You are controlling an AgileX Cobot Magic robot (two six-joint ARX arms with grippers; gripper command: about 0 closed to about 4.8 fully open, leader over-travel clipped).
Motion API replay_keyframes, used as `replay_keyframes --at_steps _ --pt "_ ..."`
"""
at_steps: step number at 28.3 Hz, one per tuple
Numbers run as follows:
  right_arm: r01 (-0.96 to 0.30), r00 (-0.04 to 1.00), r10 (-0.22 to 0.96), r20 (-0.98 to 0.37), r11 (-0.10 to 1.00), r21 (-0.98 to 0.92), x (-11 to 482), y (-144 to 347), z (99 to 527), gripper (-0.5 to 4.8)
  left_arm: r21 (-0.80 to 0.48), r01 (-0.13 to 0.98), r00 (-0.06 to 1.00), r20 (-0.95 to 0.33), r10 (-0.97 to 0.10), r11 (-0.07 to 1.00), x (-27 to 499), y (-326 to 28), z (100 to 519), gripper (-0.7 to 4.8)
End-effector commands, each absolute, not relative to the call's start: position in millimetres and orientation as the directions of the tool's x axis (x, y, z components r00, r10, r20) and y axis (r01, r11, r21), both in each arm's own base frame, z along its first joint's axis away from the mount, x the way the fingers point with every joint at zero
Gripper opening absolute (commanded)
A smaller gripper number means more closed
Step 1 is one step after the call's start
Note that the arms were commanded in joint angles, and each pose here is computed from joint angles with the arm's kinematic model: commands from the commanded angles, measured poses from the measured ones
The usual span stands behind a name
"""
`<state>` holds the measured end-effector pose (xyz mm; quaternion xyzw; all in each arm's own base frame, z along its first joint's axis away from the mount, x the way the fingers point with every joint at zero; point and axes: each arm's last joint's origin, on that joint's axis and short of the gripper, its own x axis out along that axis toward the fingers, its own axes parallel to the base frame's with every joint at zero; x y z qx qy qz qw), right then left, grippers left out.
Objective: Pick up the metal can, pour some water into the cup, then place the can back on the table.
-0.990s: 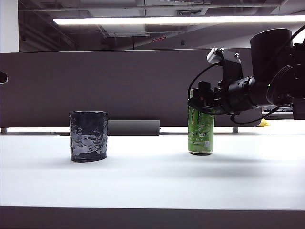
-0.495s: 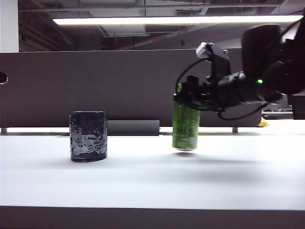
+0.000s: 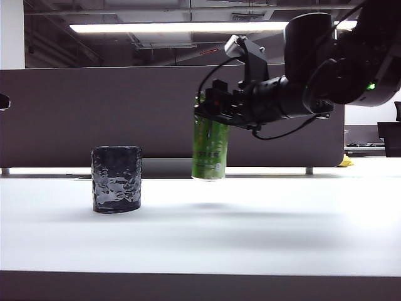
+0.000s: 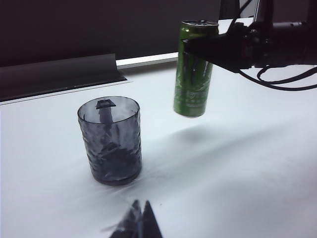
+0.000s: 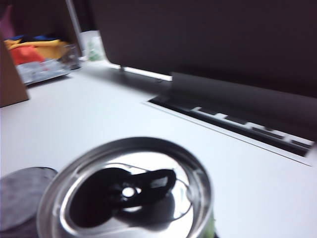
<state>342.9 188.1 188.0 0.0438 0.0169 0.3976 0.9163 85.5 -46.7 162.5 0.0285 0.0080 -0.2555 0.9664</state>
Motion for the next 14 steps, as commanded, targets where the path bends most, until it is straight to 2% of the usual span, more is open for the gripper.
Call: replay_keyframes --at_steps 1,14 --pt "-0.753 0.658 0.751 0.056 0.657 0.045 341.1 196.7 202.0 2.38 0.052 0.492 0.87 -0.017 -0.492 0.869 85.5 -46.6 164.1 -0.05" --pt "-0.769 0.634 0.773 0.015 0.633 -0.089 329.1 233.3 216.2 2.38 0.052 0.493 0.87 -0.016 -0.492 0.869 85.5 -46.6 164.1 -0.05"
